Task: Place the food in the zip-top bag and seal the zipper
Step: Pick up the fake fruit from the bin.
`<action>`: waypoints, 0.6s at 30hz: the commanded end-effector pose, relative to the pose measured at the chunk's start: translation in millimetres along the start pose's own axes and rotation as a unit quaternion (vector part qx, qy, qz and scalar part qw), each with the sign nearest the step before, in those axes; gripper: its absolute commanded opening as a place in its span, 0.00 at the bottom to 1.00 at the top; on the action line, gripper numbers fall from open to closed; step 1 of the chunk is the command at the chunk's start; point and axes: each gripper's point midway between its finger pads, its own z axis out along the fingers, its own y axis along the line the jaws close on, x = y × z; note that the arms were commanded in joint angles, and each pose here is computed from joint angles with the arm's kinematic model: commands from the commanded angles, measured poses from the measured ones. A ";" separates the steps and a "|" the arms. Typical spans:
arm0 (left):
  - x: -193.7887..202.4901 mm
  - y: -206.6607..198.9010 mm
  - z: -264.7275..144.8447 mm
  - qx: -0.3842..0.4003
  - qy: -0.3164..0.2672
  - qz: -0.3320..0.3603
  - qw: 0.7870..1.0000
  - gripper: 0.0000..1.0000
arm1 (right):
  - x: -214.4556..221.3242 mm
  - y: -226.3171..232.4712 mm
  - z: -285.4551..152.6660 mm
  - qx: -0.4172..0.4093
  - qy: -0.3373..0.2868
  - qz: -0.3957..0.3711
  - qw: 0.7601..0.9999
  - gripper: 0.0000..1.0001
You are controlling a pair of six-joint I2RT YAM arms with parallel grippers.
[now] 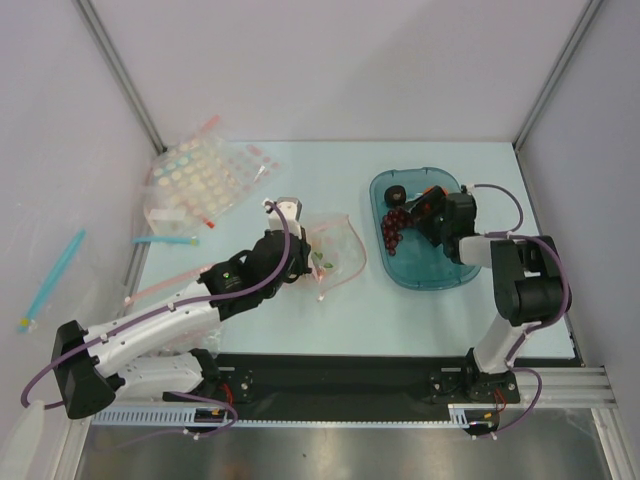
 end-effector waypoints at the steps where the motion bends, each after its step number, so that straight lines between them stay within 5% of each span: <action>1: -17.4 -12.8 -3.9 0.028 -0.019 -0.025 0.999 0.00 | -22.1 23.4 13.8 -0.025 -0.040 -0.003 0.999 1.00; 11: -14.0 -16.6 -0.2 0.030 -0.008 -0.020 0.999 0.00 | -16.4 14.3 57.9 0.040 -0.019 -0.051 0.998 0.95; 18: -14.6 -14.4 -1.5 0.028 -0.011 -0.021 0.999 0.00 | -14.4 32.7 43.9 0.018 -0.029 -0.070 0.997 0.45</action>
